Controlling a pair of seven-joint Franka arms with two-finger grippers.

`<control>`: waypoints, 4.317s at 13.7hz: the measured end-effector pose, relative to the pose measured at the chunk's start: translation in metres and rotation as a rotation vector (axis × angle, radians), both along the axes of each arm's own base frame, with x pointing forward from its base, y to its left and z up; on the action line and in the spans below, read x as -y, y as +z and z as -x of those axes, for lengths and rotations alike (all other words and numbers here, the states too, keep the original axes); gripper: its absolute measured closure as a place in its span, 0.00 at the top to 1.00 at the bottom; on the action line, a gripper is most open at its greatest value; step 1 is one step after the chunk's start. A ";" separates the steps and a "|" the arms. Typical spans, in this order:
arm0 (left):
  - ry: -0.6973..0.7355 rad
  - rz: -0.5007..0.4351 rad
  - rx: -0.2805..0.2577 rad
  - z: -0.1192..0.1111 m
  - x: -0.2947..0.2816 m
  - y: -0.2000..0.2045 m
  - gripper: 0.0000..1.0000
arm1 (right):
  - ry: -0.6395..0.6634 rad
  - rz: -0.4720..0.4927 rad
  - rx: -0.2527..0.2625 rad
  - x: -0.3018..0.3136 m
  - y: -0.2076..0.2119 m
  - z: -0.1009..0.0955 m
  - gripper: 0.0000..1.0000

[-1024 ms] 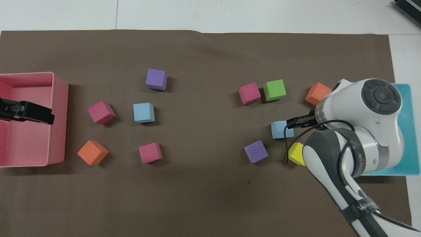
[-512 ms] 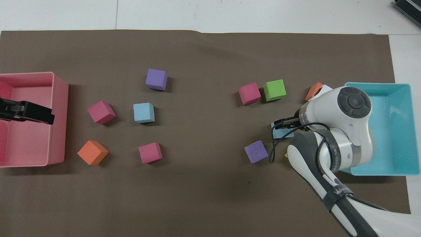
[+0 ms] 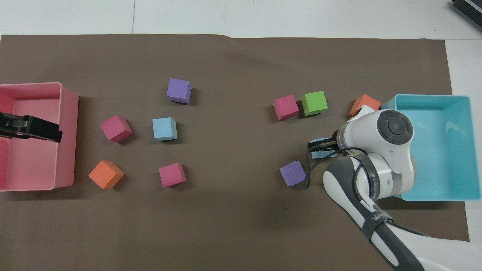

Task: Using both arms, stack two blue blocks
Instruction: 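Lower the right gripper and close it on the light blue cube, then carry the light blue cube with the right gripper to the table center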

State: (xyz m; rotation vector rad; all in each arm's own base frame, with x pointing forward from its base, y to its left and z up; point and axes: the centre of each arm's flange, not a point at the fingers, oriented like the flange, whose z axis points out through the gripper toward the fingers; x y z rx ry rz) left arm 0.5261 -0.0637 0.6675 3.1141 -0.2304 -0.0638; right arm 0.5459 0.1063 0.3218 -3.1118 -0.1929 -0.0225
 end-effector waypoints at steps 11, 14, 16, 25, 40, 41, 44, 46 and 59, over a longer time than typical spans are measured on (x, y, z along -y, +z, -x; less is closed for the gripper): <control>0.000 0.000 0.000 0.000 0.000 0.000 1.00 | -0.003 -0.014 -0.009 -0.006 -0.014 0.001 1.00; 0.000 0.000 0.000 0.000 0.000 0.000 1.00 | -0.002 -0.014 -0.007 -0.006 -0.011 0.000 1.00; 0.000 0.000 0.000 0.000 0.000 0.000 1.00 | -0.002 -0.014 -0.012 -0.007 -0.013 0.001 1.00; 0.000 0.000 0.000 0.000 0.000 0.000 1.00 | -0.003 -0.007 -0.041 -0.006 -0.030 0.002 0.99; 0.000 0.000 0.000 0.000 0.000 0.000 1.00 | -0.048 -0.018 -0.045 -0.013 0.086 -0.019 0.63; 0.000 0.000 0.000 0.000 0.000 0.000 1.00 | -0.051 -0.018 -0.049 -0.017 0.101 -0.020 0.63; 0.000 0.000 0.000 0.000 0.000 0.000 1.00 | -0.077 -0.021 -0.037 -0.051 0.124 -0.018 0.63; 0.000 0.000 0.000 0.000 0.000 0.000 1.00 | -0.087 -0.022 -0.033 -0.072 0.125 -0.017 0.63; 0.000 0.000 0.000 0.000 0.000 0.000 1.00 | -0.197 0.008 -0.079 -0.249 0.054 -0.020 0.63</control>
